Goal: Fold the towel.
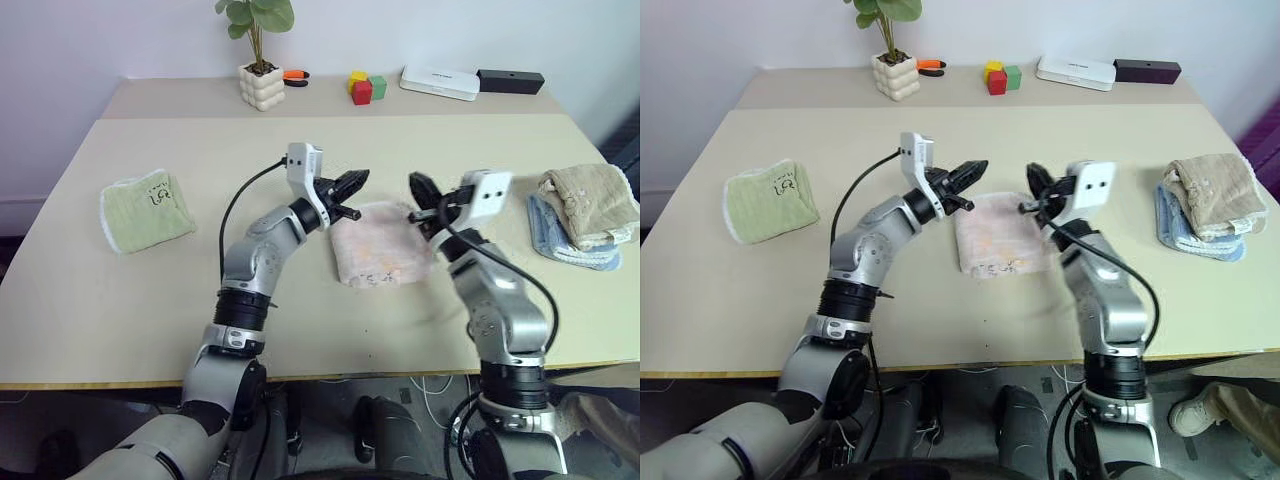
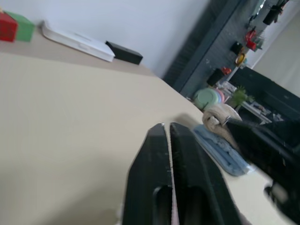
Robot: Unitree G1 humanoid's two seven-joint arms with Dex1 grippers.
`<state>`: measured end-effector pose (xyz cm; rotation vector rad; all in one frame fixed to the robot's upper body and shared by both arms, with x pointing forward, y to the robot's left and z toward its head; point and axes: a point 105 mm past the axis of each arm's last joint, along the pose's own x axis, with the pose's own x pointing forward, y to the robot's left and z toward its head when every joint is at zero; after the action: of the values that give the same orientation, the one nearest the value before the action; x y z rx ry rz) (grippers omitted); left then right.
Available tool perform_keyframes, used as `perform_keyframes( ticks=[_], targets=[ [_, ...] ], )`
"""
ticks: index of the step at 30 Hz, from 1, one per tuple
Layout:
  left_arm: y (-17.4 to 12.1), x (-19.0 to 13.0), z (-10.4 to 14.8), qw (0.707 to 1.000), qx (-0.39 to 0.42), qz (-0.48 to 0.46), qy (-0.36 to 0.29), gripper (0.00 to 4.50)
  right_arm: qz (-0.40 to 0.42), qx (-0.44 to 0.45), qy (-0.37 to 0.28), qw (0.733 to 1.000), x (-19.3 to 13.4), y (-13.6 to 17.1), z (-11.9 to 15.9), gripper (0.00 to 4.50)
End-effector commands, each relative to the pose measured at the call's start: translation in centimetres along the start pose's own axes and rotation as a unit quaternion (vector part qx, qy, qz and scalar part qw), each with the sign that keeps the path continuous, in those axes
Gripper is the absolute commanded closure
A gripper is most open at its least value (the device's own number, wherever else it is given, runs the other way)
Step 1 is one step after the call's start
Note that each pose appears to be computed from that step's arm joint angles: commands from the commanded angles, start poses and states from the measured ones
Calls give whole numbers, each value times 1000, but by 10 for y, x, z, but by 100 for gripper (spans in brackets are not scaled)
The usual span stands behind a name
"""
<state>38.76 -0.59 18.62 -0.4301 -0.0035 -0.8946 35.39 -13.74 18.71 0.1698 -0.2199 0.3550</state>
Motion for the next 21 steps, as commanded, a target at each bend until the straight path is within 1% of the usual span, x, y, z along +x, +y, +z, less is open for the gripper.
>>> perform_keyframes(
  ticks=[1, 3, 6, 8, 10, 14, 19, 20, 21],
  targets=[
    [-9, 2, -17, 1000, 2, -1, 18, 443, 4, 1, 8, 1000, -2, 11, -9, 450],
    [-13, 3, -34, 999, -4, 5, 45, 443, -5, -8, 36, 999, -3, 10, -26, 450],
    [-18, 3, -56, 997, 2, 3, 83, 443, -27, -28, 97, 994, -8, -2, -56, 450],
    [-11, -1, -71, 993, 4, 19, 119, 443, -51, -38, 108, 992, -14, -14, -64, 450],
    [0, -5, -80, 989, 11, 41, 144, 443, -70, -47, 120, 989, -19, -24, -71, 450],
    [18, -11, -73, 989, 2, 68, 134, 443, -130, -52, 143, 980, -33, -58, -79, 450],
    [26, -19, -69, 989, 4, 68, 128, 443, -130, -60, 118, 983, -30, -65, -64, 450],
    [25, -19, -65, 991, 1, 64, 119, 443, -128, -58, 111, 984, -28, -64, -61, 450],
    [23, -17, -59, 993, -21, 62, 103, 443, -128, -44, 95, 986, -25, -63, -54, 450]
  ],
)
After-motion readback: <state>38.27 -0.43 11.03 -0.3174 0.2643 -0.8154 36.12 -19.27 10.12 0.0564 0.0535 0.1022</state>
